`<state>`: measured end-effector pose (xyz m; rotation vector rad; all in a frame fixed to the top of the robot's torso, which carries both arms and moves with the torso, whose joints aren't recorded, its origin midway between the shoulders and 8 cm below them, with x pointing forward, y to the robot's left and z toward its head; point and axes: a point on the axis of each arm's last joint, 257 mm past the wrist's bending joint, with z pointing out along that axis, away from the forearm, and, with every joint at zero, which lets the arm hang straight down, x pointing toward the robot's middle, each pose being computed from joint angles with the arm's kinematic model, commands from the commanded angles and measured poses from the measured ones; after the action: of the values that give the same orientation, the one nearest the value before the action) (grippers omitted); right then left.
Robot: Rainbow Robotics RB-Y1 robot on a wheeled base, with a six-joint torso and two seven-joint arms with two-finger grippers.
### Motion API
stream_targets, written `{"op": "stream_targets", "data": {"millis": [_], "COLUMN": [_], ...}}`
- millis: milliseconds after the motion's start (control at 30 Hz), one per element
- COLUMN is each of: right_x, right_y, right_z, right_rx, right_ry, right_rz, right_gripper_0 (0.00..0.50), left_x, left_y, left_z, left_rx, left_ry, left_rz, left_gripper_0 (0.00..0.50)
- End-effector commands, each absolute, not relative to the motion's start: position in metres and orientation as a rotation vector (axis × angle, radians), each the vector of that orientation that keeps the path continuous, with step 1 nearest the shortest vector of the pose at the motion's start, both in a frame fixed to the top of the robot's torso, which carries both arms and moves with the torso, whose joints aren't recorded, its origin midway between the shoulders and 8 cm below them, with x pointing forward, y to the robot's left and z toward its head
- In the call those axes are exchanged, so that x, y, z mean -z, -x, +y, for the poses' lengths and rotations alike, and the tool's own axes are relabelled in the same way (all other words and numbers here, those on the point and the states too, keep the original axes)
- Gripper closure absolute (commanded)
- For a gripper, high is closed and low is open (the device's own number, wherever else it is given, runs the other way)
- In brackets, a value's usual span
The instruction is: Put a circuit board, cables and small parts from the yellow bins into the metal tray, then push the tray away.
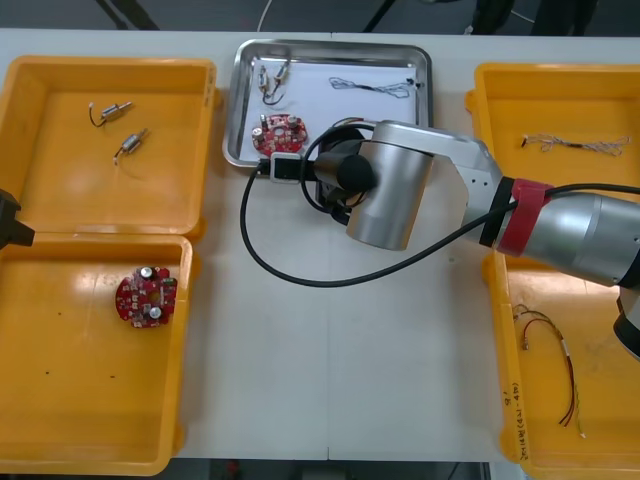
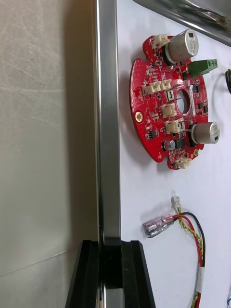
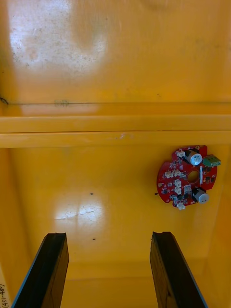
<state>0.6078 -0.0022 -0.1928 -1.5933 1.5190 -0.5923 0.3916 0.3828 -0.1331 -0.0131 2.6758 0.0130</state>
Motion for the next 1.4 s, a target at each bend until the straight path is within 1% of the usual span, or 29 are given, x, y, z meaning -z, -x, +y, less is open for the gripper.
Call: {"op": "stream_targets", "data": {"millis": [33,567,967,1000,1033,1100,1133,1167,1200,1400], "right_x": [0.148,0.132,0.137,0.14,0.139,0.139,0.14,0.139,0.139,0.145], "right_y": [-0.628,-0.647,-0.647,-0.646,-0.647,-0.647,-0.646,-0.647,-0.646,-0.642], "right_z": [0.004,-0.005,-0.006,-0.007,-0.006,-0.006,-0.007,-0.007,-0.007,-0.008], "right_rx": [0.647,0.723,0.688,0.683,0.682,0.684,0.684,0.686,0.686,0.669], "right_ry": [1.58,1.586,1.585,1.588,1.587,1.591,1.593,1.592,1.593,1.596], "right_rz": [1.416,1.389,1.433,1.439,1.439,1.435,1.438,1.436,1.438,1.472], "right_gripper_0": [0.5,0.5,0.5,0.385,0.336,0.132,0.097,0.035,0.006,0.0], "left_x": [0.131,0.131,0.131,0.131,0.131,0.131,0.131,0.131,0.131,0.131], "left_y": [-0.387,-0.387,-0.387,-0.387,-0.387,-0.387,-0.387,-0.387,-0.387,-0.387], "left_z": [0.383,0.383,0.383,0.383,0.383,0.383,0.383,0.383,0.383,0.383], "left_rx": [-0.009,-0.009,-0.009,-0.009,-0.009,-0.009,-0.009,-0.009,-0.009,-0.009], "left_ry": [-0.007,-0.007,-0.007,-0.007,-0.007,-0.007,-0.007,-0.007,-0.007,-0.007], "left_rz": [2.666,2.666,2.666,2.666,2.666,2.666,2.666,2.666,2.666,2.666], "left_gripper_0": [0.0,0.0,0.0,0.0,0.0,0.0,0.0,0.0,0.0,0.0]}}
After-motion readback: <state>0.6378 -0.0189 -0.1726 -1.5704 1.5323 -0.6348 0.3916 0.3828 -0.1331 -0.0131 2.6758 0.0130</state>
